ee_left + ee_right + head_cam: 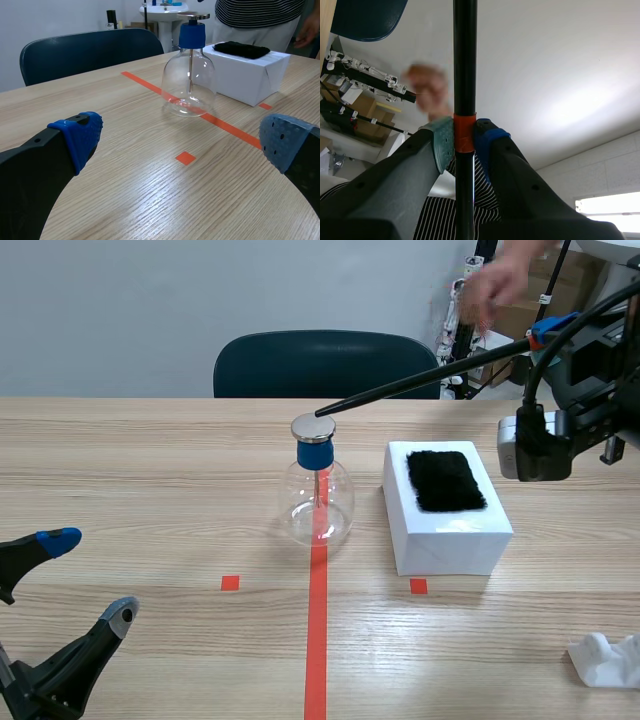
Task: Do the electroscope experiment. hold the rod still at the electroscope
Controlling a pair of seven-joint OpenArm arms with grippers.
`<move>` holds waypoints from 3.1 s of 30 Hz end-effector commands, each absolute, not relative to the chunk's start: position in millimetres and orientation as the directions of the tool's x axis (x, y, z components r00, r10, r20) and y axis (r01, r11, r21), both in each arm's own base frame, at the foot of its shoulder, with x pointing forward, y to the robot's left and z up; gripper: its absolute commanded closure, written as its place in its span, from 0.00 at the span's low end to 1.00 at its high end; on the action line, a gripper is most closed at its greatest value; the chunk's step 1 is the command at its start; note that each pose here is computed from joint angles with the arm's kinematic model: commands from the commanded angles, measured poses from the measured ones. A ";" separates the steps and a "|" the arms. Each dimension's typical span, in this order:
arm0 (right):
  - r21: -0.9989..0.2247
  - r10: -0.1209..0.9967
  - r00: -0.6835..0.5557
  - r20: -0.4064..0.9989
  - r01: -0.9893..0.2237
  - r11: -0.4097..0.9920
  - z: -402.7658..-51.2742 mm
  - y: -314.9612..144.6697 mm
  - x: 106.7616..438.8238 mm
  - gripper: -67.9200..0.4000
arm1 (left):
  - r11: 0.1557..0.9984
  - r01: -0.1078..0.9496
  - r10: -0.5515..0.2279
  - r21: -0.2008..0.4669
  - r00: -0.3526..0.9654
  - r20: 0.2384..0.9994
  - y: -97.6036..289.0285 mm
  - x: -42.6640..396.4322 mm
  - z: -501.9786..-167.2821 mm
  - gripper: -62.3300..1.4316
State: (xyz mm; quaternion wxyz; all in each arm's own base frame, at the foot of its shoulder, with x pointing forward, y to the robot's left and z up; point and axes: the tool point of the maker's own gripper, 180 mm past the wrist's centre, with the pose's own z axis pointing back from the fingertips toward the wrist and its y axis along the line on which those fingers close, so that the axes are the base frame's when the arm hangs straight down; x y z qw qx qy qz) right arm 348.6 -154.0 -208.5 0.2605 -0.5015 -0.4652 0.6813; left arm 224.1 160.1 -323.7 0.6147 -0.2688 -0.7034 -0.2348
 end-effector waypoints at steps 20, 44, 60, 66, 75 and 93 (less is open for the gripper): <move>-0.886 0.821 -0.333 -0.464 0.156 -0.437 -192.1 -156.7 354.8 0.99 | 0.747 0.664 0.095 0.008 -0.120 0.988 164.4 225.4 -317.6 0.00; -0.885 0.820 -0.333 -0.465 0.156 -0.439 -192.2 -156.7 354.8 0.99 | 0.747 0.664 0.095 0.008 -0.120 0.988 164.4 225.4 -317.6 0.00; -0.885 0.820 -0.333 -0.465 0.156 -0.439 -192.2 -156.7 354.8 0.99 | 0.747 0.664 0.095 0.008 -0.120 0.988 164.4 225.4 -317.6 0.00; -0.885 0.820 -0.333 -0.465 0.156 -0.439 -192.2 -156.7 354.8 0.99 | 0.747 0.664 0.095 0.008 -0.120 0.988 164.4 225.4 -317.6 0.00; -0.892 0.828 -0.330 -0.453 0.158 -0.424 -189.5 -157.2 355.0 0.99 | 0.747 0.664 0.095 0.008 -0.120 0.988 164.4 225.4 -317.6 0.00; -0.917 0.878 -0.274 -0.393 0.192 -0.350 -141.0 -175.3 301.7 0.99 | 0.747 0.664 0.095 0.008 -0.120 0.988 164.4 225.4 -317.6 0.00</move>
